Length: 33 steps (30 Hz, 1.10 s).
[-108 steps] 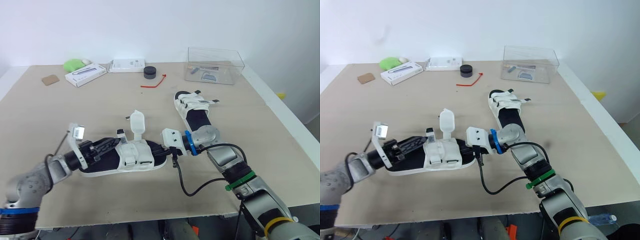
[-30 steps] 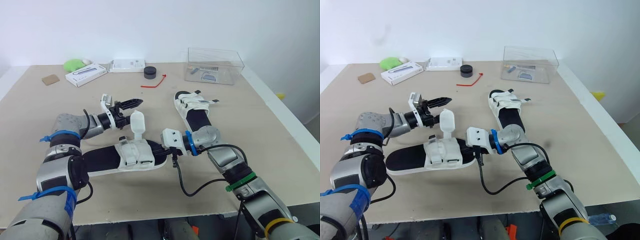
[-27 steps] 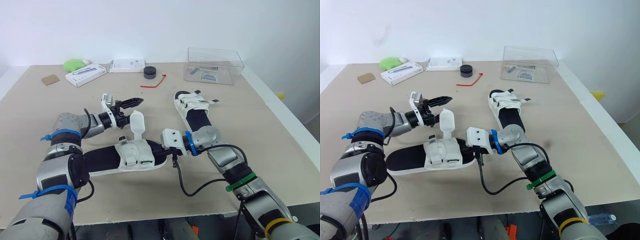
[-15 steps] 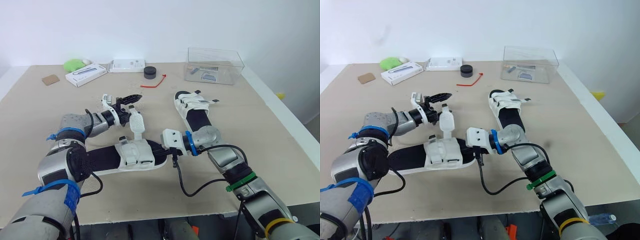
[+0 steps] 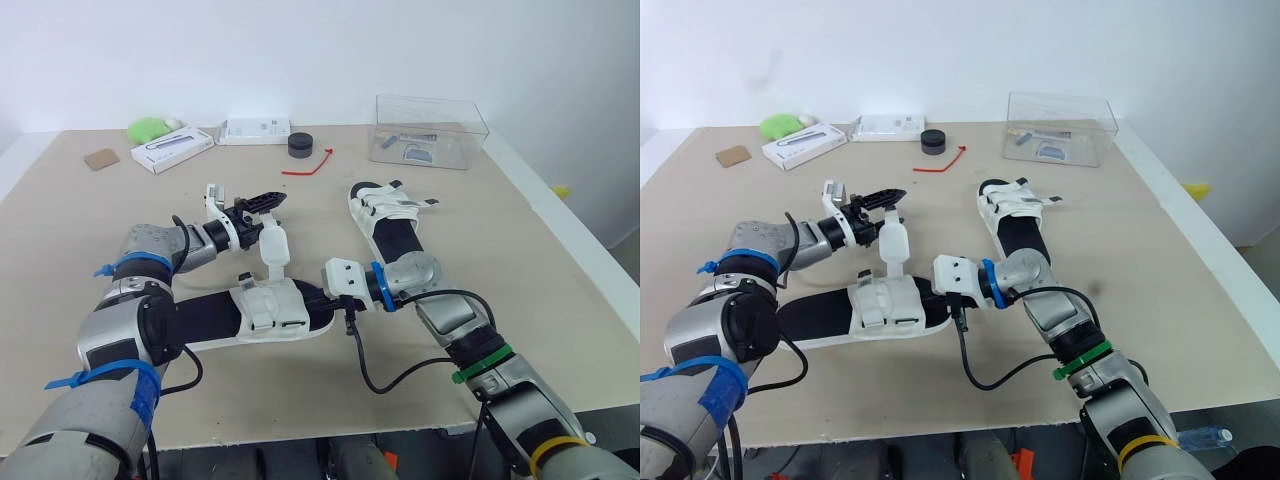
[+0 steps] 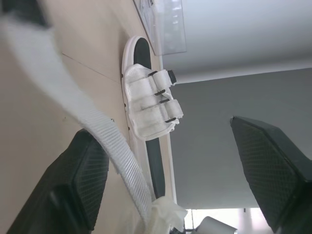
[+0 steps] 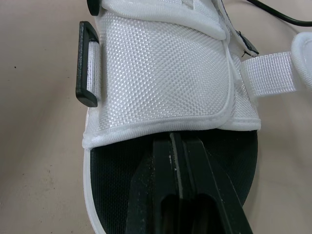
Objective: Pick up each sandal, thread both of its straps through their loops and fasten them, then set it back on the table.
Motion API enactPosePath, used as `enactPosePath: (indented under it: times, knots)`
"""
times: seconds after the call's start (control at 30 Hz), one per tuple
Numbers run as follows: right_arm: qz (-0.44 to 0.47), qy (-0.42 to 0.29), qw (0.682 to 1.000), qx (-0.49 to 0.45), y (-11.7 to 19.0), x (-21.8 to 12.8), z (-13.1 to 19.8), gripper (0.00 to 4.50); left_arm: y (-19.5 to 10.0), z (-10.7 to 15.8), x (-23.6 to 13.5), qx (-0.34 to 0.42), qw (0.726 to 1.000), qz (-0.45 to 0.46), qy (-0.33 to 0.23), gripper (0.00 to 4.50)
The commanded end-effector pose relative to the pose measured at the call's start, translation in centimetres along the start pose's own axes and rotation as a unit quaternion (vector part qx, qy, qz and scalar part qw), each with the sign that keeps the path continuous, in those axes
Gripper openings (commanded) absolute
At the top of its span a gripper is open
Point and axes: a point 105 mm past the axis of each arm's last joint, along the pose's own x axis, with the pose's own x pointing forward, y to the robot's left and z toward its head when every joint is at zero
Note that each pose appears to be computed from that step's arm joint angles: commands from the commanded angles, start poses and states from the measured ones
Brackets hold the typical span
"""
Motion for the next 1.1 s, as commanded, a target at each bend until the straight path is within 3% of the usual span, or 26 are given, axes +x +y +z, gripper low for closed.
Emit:
enactPosePath:
  times: [0.03, 0.13, 0.2, 0.3, 0.37, 0.5, 0.57, 0.63, 0.77, 0.8, 0.83, 0.9, 0.97, 1.0, 1.1]
  knots:
    - [0.006, 0.055, 0.998, 0.032, 0.8, 0.1, -2.9, 0.0, -0.8, 0.7, 0.1, 0.014, 1.0, -0.004, -0.01, 2.32]
    - [0.006, 0.056, 0.998, 0.032, 0.8, 0.1, -2.9, 0.0, -0.7, 0.7, 0.1, 0.017, 1.0, 0.001, -0.01, 0.8]
    - [0.007, 0.056, 0.998, 0.032, 0.8, 0.1, -2.9, 0.0, -0.8, 0.7, 0.1, 0.021, 1.0, -0.001, -0.008, 0.07]
    - [0.009, 0.057, 0.998, 0.033, 0.9, 0.1, -2.9, 0.0, -0.7, 0.6, 0.1, 0.057, 0.998, 0.006, 0.003, 0.07]
    - [0.009, 0.057, 0.998, 0.033, 0.9, 0.1, -2.9, 0.0, -1.2, 0.8, 0.2, 0.126, 0.992, 0.004, 0.013, 0.07]
    - [0.009, 0.057, 0.998, 0.034, 0.9, 0.0, -2.9, 0.0, -4.5, -0.6, -0.2, 0.372, 0.924, -0.062, 0.067, 0.07]
    - [0.008, 0.058, 0.998, 0.035, 0.9, -0.1, -3.0, 0.0, -6.3, -1.5, -1.0, 0.478, 0.871, -0.089, 0.07, 0.07]
    - [0.008, 0.059, 0.998, 0.036, 0.9, -0.1, -3.0, 0.0, -7.3, -2.2, -2.0, 0.592, 0.798, -0.092, 0.062, 0.07]
    - [0.012, 0.063, 0.997, 0.038, 1.1, -0.2, -3.2, 0.0, -6.4, -5.7, -5.0, 0.813, 0.561, -0.11, 0.115, 0.07]
    - [0.012, 0.063, 0.997, 0.038, 1.2, -0.2, -3.2, 0.0, -6.0, -6.3, -5.4, 0.831, 0.529, -0.118, 0.128, 0.07]
    - [0.012, 0.063, 0.997, 0.038, 1.1, -0.2, -3.2, 0.0, -5.9, -7.0, -6.1, 0.858, 0.478, -0.13, 0.135, 0.07]
    - [0.012, 0.063, 0.997, 0.038, 1.0, -0.2, -3.2, 0.0, -6.0, -7.8, -6.9, 0.886, 0.418, -0.151, 0.135, 0.07]
    - [0.012, 0.064, 0.997, 0.037, 0.9, -0.2, -3.2, 0.0, -6.8, -8.3, -7.9, 0.929, 0.307, -0.178, 0.109, 0.07]
    - [0.013, 0.064, 0.997, 0.036, 0.8, -0.2, -3.2, 0.0, -7.0, -8.5, -8.2, 0.94, 0.264, -0.189, 0.099, 0.07]
    - [0.014, 0.064, 0.997, 0.036, 0.9, -0.2, -3.2, 0.0, -6.8, -8.7, -8.4, 0.946, 0.228, -0.206, 0.099, 0.07]
